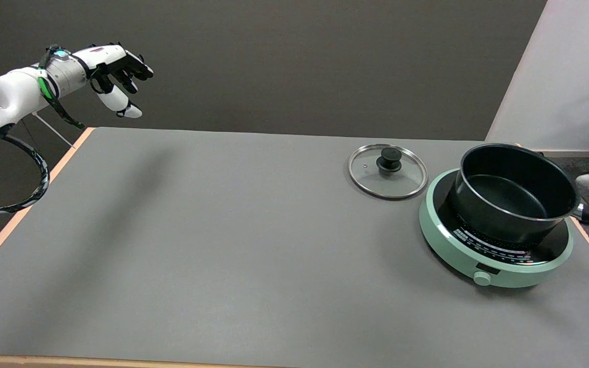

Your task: Pick up the pot.

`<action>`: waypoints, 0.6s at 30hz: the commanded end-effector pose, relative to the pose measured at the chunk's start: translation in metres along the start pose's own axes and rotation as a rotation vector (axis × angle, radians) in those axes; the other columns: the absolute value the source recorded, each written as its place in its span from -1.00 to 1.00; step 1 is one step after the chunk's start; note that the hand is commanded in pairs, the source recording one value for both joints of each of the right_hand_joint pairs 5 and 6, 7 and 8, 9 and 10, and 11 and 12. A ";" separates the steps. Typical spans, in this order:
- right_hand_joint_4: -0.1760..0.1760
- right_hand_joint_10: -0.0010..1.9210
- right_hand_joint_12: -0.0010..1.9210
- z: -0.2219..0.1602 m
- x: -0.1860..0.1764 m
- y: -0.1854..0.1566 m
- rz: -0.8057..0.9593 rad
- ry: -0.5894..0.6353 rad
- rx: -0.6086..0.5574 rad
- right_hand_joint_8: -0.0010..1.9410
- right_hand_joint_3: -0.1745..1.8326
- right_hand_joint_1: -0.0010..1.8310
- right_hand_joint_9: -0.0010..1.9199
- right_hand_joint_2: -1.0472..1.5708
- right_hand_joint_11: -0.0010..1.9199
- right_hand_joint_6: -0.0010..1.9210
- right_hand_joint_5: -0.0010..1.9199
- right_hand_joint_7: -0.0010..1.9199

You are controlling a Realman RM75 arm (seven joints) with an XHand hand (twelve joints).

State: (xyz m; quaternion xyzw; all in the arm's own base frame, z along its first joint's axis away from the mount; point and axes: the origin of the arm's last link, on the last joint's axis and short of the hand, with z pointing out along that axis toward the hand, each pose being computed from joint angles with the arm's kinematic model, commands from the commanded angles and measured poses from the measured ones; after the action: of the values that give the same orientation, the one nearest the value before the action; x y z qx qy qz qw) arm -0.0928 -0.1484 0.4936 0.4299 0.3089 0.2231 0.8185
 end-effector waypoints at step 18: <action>-0.42 -0.95 -0.95 -0.143 0.040 -0.006 -0.051 0.006 -0.126 -0.95 0.26 0.55 -0.95 -1.00 -0.95 -0.95 -0.95 -0.95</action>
State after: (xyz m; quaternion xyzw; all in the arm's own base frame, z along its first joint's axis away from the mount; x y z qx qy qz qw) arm -0.1385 -0.0879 0.4275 0.4175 0.3497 0.2398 0.8037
